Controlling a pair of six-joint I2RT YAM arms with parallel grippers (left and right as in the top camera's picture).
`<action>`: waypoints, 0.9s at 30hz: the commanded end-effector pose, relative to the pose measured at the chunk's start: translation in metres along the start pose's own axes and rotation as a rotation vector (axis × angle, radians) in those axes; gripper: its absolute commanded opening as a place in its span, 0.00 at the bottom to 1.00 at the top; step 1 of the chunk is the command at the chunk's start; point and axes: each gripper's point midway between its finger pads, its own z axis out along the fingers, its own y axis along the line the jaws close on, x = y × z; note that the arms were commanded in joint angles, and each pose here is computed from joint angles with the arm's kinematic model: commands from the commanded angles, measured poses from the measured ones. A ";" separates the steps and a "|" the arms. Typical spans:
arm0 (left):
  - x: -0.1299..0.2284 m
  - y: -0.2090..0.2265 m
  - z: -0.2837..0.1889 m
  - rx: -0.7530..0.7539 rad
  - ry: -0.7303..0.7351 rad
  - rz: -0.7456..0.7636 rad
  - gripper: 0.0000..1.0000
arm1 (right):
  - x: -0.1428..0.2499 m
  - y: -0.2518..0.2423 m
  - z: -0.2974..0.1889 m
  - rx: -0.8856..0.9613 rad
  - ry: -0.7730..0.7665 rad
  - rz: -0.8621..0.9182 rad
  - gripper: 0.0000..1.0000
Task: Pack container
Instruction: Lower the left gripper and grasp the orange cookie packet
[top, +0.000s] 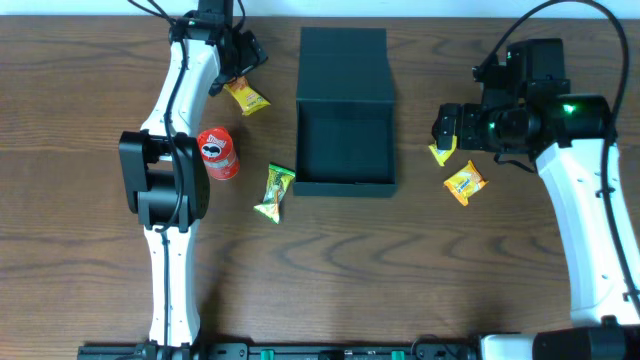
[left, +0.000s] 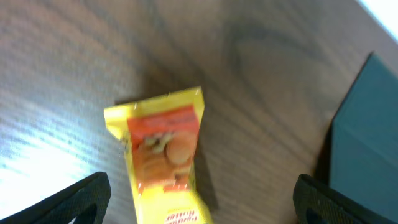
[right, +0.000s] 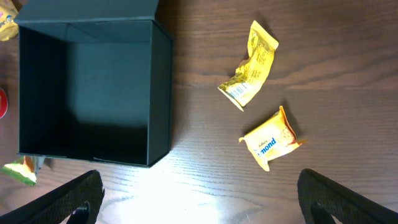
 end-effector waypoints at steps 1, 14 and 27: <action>0.009 0.007 0.011 -0.028 0.039 -0.018 0.95 | -0.005 0.002 -0.005 -0.009 -0.016 0.017 0.99; 0.023 0.023 0.014 -0.099 0.089 -0.021 0.95 | -0.005 0.002 -0.005 -0.010 -0.018 0.034 0.99; 0.030 0.019 0.017 -0.098 0.104 -0.037 0.92 | -0.003 0.001 -0.005 -0.008 -0.008 0.035 0.99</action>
